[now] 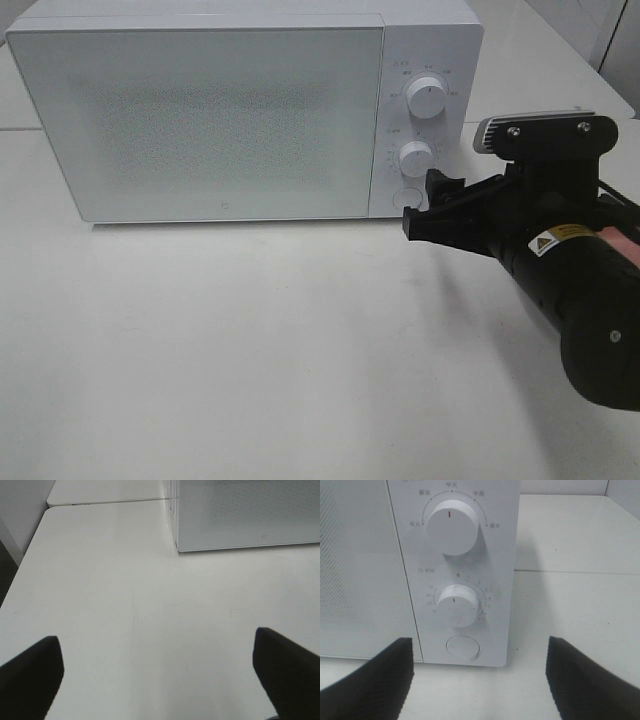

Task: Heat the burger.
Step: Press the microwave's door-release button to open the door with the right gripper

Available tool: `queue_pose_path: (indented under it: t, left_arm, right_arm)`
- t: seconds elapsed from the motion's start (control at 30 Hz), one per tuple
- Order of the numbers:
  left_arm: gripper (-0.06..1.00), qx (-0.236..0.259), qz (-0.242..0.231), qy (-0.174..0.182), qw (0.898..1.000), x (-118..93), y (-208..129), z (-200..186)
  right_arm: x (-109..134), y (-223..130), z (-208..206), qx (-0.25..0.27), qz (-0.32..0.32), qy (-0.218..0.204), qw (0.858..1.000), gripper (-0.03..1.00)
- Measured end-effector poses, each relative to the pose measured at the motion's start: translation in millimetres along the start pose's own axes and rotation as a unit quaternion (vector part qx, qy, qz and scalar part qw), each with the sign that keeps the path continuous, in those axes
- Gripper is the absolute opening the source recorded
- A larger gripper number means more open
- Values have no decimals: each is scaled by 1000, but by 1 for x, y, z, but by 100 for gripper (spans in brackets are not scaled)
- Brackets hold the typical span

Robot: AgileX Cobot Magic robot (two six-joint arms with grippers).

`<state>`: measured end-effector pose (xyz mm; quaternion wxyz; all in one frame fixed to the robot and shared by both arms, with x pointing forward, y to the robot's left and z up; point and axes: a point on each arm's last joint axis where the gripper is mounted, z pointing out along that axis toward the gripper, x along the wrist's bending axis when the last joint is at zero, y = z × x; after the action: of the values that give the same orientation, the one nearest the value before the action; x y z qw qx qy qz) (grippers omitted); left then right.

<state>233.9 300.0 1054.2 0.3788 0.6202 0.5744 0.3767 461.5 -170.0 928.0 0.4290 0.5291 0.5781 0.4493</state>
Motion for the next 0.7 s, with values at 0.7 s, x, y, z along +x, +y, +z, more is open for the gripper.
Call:
queue_pose_path:
  t: [0.7]
  left_arm:
    - [97,0,0,0,1000,0,0,0]
  right_arm:
    - [6,-16,0,23,108,-11,994,73]
